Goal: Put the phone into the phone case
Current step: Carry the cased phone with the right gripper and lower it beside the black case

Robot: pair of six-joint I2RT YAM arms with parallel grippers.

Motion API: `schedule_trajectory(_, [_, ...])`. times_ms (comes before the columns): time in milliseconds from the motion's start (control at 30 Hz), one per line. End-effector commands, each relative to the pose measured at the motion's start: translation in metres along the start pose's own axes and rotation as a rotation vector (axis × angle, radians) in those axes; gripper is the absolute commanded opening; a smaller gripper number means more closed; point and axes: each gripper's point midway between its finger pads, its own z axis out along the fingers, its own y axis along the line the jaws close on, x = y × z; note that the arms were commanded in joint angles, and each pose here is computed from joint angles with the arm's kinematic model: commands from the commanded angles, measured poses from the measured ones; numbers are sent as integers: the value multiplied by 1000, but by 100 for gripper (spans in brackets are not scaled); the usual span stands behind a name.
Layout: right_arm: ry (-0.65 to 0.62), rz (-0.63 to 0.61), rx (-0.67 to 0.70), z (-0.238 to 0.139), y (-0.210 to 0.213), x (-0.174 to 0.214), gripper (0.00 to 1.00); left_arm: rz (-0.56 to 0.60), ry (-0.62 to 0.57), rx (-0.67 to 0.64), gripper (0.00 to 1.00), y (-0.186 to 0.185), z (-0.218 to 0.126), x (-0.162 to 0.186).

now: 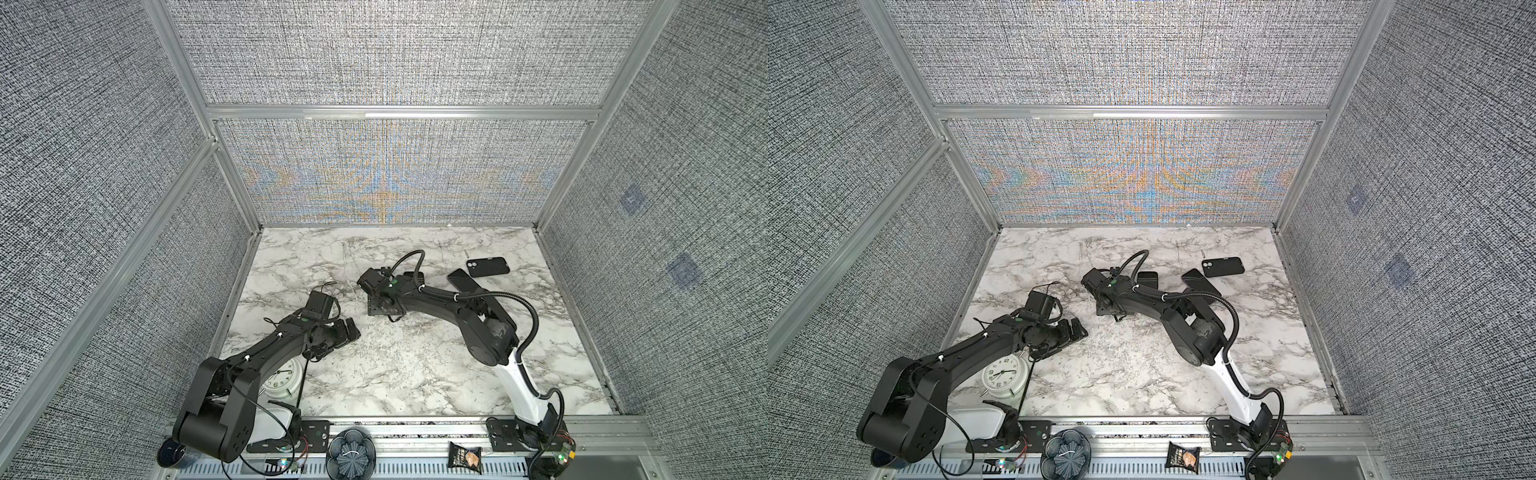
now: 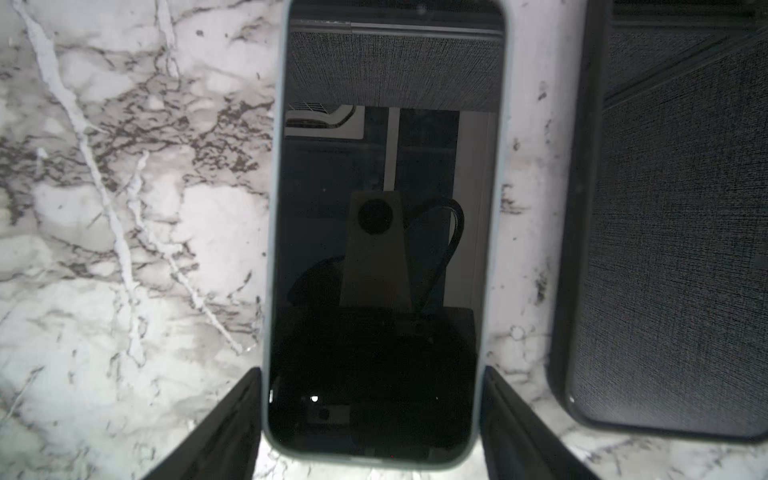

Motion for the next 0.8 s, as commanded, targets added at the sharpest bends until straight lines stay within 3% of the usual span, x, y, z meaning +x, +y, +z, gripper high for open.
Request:
schedule_trajectory(0, [-15, -18, 23, 0, -3, -4, 62, 8, -8, 13, 99, -2, -1, -2])
schedule_trajectory(433, [-23, -37, 32, 4, -4, -7, 63, 6, -12, 20, 99, -3, -1, -1])
schedule_trajectory(767, [-18, -45, 32, 3, -5, -6, 76, 5, -13, 25, 99, -4, -1, -2])
